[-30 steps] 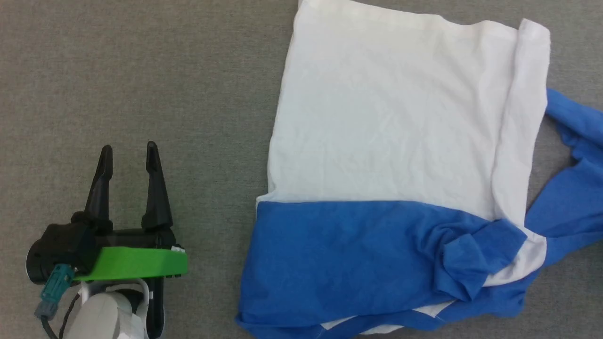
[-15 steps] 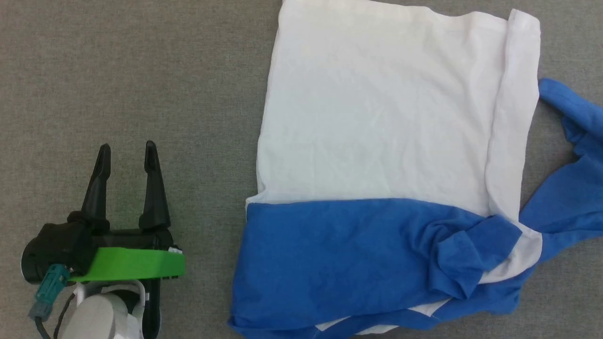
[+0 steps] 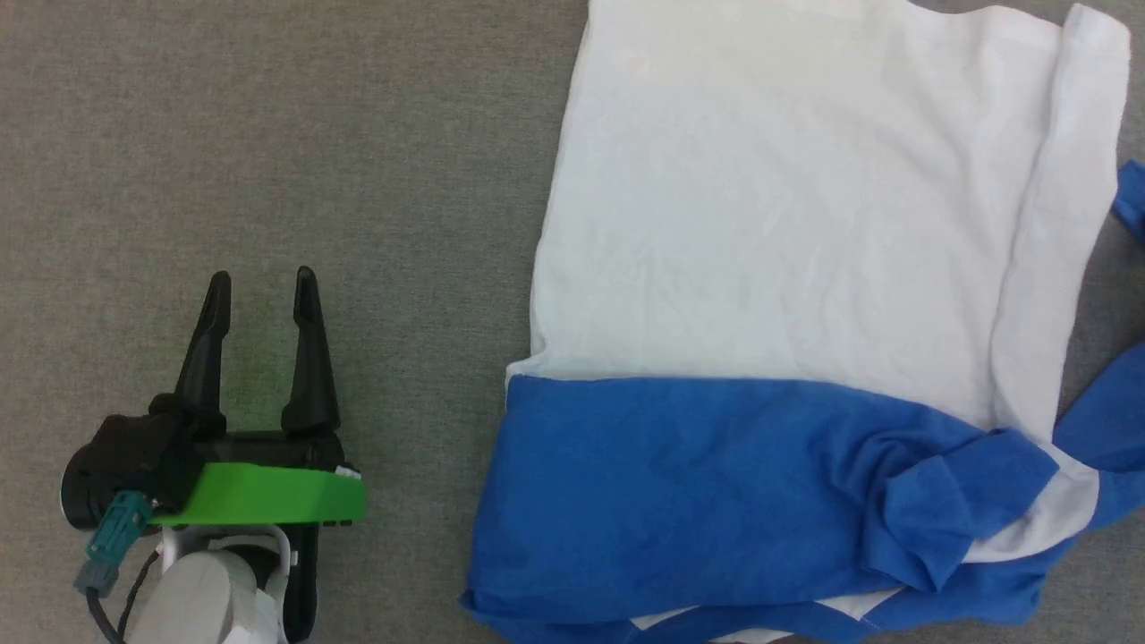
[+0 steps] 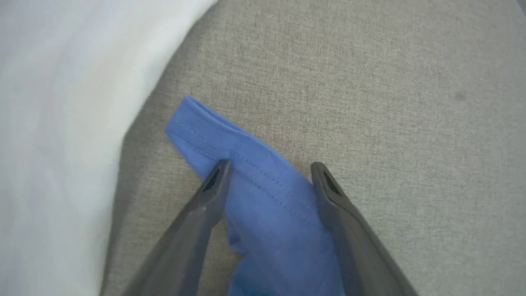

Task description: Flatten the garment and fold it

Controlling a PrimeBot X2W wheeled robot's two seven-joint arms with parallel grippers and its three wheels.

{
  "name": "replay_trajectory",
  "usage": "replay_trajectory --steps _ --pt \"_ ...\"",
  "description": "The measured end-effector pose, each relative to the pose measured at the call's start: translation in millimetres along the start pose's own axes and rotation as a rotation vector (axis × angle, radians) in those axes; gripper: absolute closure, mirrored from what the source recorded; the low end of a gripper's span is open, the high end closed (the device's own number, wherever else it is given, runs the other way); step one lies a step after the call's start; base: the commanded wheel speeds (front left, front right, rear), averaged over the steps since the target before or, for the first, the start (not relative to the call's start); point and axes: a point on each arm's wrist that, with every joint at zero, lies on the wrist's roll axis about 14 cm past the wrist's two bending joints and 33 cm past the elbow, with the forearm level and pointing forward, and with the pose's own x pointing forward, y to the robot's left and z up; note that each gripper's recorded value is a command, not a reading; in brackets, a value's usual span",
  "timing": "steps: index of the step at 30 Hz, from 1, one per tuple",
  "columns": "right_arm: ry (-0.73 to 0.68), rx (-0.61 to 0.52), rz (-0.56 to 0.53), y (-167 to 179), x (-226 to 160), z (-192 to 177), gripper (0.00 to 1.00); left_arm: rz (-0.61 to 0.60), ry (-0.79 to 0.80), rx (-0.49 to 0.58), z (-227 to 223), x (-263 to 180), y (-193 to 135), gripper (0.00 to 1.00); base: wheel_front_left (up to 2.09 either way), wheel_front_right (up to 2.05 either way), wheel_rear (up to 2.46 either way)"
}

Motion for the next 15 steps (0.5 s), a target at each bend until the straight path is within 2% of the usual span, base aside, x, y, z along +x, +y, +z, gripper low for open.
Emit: replay_trajectory --steps 1,2,3,4,10,15 --pt "0.007 -0.006 0.003 0.7 1.9 -1.0 0.00 0.002 0.003 0.001 -0.8 -0.5 0.9 0.00 0.00 0.00 0.00" --pt "0.012 -0.012 0.008 1.6 3.9 -1.4 0.44 0.005 0.006 0.002 -1.5 -1.0 2.0 0.00 0.00 0.00 0.00" --pt "0.012 -0.017 0.009 1.6 5.6 -1.1 0.82 0.008 0.008 0.003 -2.1 -1.6 3.0 0.00 0.00 0.00 0.00" --pt "0.004 -0.020 0.009 1.5 6.6 0.5 1.00 0.011 0.009 0.004 -2.5 -2.0 3.8 0.00 0.00 0.00 0.00" --pt "-0.105 0.014 0.020 6.5 2.4 18.9 1.00 0.016 0.007 0.007 -0.8 -3.5 5.4 0.00 0.00 0.00 0.00" --pt "-0.254 0.047 -0.064 -26.0 -24.7 50.7 1.00 0.002 -0.027 -0.002 12.0 -5.2 0.4 0.00 0.00 0.00 0.00"
